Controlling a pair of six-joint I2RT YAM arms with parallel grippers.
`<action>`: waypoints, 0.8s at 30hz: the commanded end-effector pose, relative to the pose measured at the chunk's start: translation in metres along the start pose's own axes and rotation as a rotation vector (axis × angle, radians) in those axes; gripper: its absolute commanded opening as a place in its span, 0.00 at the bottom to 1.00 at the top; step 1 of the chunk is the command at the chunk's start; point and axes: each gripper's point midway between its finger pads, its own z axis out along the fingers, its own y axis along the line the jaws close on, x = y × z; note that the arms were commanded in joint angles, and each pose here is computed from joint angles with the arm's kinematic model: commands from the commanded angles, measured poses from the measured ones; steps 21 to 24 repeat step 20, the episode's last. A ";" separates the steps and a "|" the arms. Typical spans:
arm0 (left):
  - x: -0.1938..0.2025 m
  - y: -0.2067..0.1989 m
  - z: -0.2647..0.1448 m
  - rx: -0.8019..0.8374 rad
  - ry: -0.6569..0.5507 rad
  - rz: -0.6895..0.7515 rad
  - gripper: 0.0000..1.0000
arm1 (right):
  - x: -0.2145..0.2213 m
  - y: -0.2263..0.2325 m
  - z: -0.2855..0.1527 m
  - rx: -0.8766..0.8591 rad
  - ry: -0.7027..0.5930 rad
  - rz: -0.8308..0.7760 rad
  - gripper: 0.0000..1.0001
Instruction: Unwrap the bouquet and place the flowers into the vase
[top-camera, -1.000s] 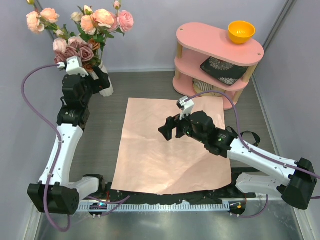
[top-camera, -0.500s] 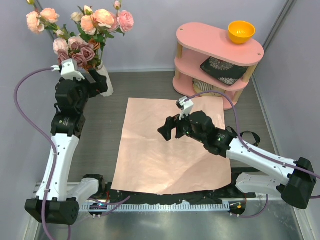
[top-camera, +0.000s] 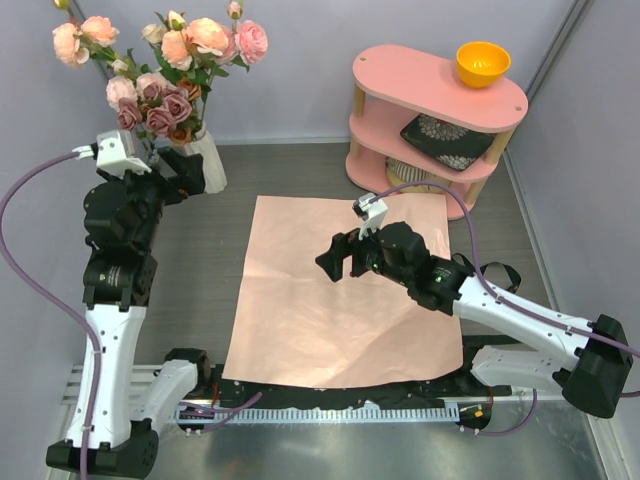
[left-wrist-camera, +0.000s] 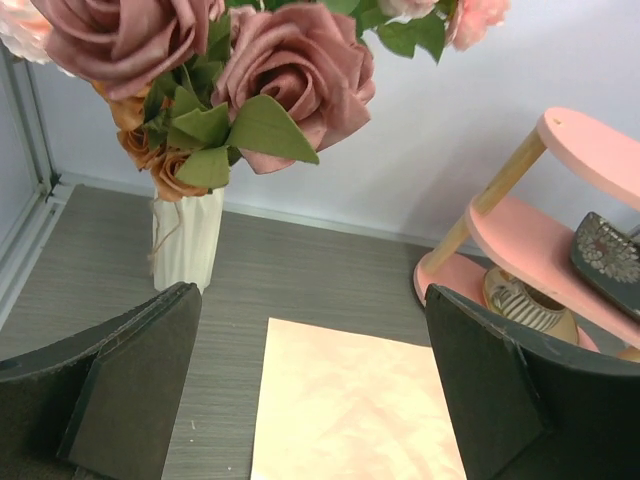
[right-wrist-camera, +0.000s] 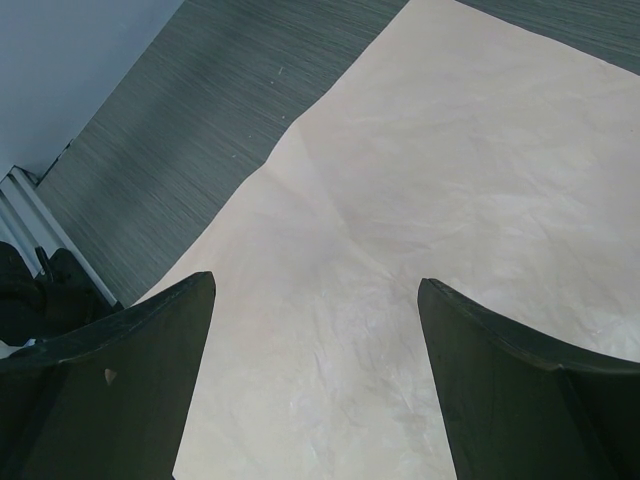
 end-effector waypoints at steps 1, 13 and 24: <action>-0.039 -0.014 -0.039 0.047 -0.096 0.014 0.98 | -0.027 0.006 -0.005 -0.012 -0.075 0.000 0.88; -0.082 -0.013 -0.106 0.007 -0.208 0.025 1.00 | -0.097 -0.061 -0.093 0.446 -0.258 -0.010 0.92; -0.122 -0.037 -0.129 0.100 -0.312 -0.066 1.00 | -0.172 -0.069 -0.210 0.564 -0.499 -0.018 1.00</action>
